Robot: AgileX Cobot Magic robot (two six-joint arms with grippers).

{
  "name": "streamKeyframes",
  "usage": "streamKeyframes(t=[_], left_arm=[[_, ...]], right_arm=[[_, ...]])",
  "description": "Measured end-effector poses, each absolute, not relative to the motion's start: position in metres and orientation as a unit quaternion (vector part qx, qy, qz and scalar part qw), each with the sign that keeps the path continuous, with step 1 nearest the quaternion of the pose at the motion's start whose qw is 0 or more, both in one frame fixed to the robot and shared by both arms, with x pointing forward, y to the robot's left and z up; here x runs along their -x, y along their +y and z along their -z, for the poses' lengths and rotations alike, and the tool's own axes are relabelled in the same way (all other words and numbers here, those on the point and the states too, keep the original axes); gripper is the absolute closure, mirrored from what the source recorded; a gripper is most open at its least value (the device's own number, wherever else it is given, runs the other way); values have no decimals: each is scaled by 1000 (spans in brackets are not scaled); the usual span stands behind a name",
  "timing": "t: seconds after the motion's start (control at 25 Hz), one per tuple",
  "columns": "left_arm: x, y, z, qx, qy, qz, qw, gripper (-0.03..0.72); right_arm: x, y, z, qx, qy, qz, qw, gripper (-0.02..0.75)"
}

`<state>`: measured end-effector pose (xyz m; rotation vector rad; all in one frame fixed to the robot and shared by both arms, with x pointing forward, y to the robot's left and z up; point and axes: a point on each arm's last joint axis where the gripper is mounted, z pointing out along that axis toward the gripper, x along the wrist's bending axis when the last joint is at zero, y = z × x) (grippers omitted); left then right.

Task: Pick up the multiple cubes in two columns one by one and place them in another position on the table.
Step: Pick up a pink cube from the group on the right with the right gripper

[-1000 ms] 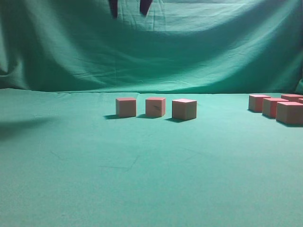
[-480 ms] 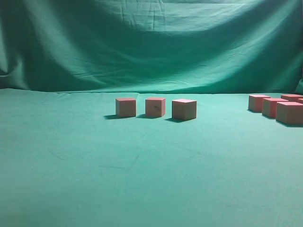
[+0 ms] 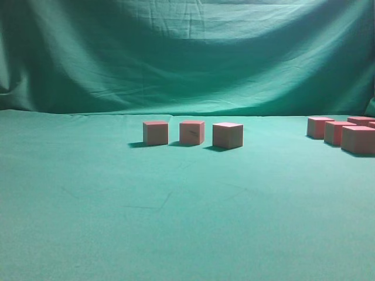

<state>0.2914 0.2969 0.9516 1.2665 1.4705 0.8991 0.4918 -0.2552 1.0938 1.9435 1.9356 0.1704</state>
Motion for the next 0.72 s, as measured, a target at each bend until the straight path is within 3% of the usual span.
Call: streamKeyframes(t=[0.28,0.72], left_arm=[[-291,297,-952,-519,603,-369,481,688],[-291,297,-952,-519,603,-369,481,688]], right_arm=[[-485,-261,-1023,-695,705,-60,129,318],[-520,-268,-972,-698,704,-62,120,318]])
